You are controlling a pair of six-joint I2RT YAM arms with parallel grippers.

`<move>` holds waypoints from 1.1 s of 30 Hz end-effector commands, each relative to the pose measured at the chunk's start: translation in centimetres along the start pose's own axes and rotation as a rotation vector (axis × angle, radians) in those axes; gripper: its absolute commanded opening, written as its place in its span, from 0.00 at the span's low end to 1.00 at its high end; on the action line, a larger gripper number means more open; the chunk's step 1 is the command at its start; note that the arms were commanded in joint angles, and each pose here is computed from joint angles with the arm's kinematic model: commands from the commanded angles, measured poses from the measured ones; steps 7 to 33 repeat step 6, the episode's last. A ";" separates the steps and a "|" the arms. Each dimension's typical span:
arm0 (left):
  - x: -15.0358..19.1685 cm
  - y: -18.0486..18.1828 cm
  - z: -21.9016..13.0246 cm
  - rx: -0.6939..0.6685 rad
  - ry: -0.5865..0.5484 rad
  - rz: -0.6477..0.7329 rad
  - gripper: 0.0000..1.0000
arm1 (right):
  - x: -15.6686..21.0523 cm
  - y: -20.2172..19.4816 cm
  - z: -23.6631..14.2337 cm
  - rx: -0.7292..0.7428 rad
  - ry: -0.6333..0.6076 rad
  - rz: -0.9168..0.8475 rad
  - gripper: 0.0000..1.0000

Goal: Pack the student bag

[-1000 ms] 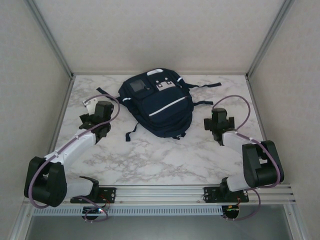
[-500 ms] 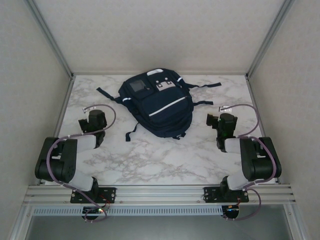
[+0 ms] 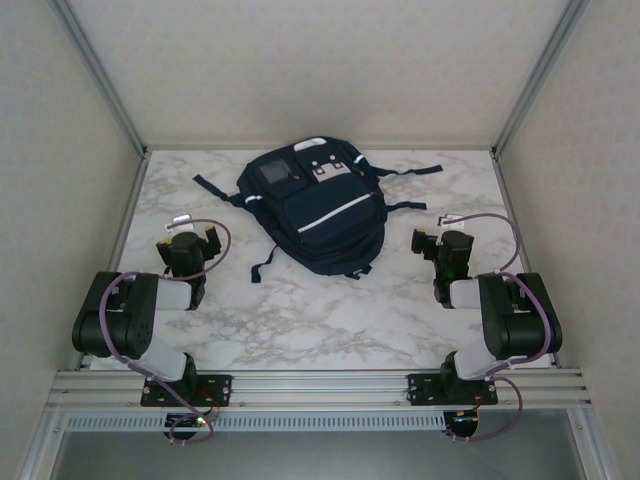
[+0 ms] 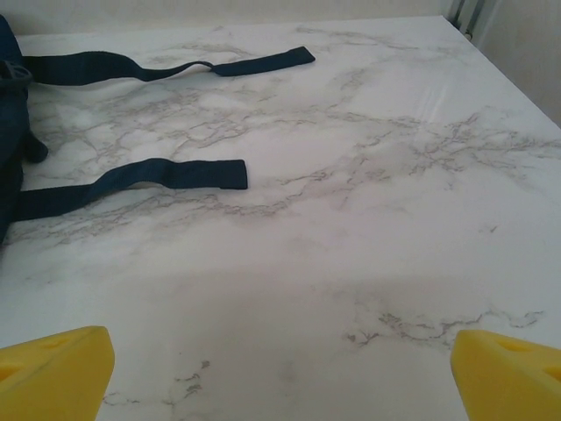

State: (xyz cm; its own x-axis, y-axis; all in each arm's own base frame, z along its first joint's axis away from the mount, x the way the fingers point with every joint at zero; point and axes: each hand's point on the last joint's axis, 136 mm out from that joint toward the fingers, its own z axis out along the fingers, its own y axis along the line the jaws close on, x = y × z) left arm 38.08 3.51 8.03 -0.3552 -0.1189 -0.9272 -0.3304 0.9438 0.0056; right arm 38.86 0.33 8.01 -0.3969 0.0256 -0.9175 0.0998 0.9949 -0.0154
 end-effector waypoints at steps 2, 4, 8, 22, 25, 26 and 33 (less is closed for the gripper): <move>-1.6 -0.7 0.0 0.028 -0.053 -0.015 1.00 | -0.4 0.3 0.1 -0.016 -0.015 0.003 0.99; -1.6 -0.7 0.0 0.029 -0.052 -0.015 1.00 | -0.5 0.3 0.1 -0.016 -0.019 0.004 0.99; -1.6 -0.7 0.0 0.029 -0.052 -0.015 1.00 | -0.4 0.3 0.1 -0.019 -0.018 0.003 0.99; -1.6 -0.7 0.0 0.029 -0.052 -0.015 1.00 | -0.4 0.3 0.1 -0.019 -0.018 0.003 0.99; -1.6 -0.7 0.0 0.029 -0.052 -0.015 1.00 | -0.4 0.3 0.1 -0.019 -0.018 0.003 0.99; -1.6 -0.7 0.0 0.029 -0.052 -0.015 1.00 | -0.4 0.3 0.1 -0.019 -0.018 0.003 0.99; -1.6 -0.7 0.0 0.029 -0.052 -0.015 1.00 | -0.4 0.3 0.1 -0.019 -0.018 0.003 0.99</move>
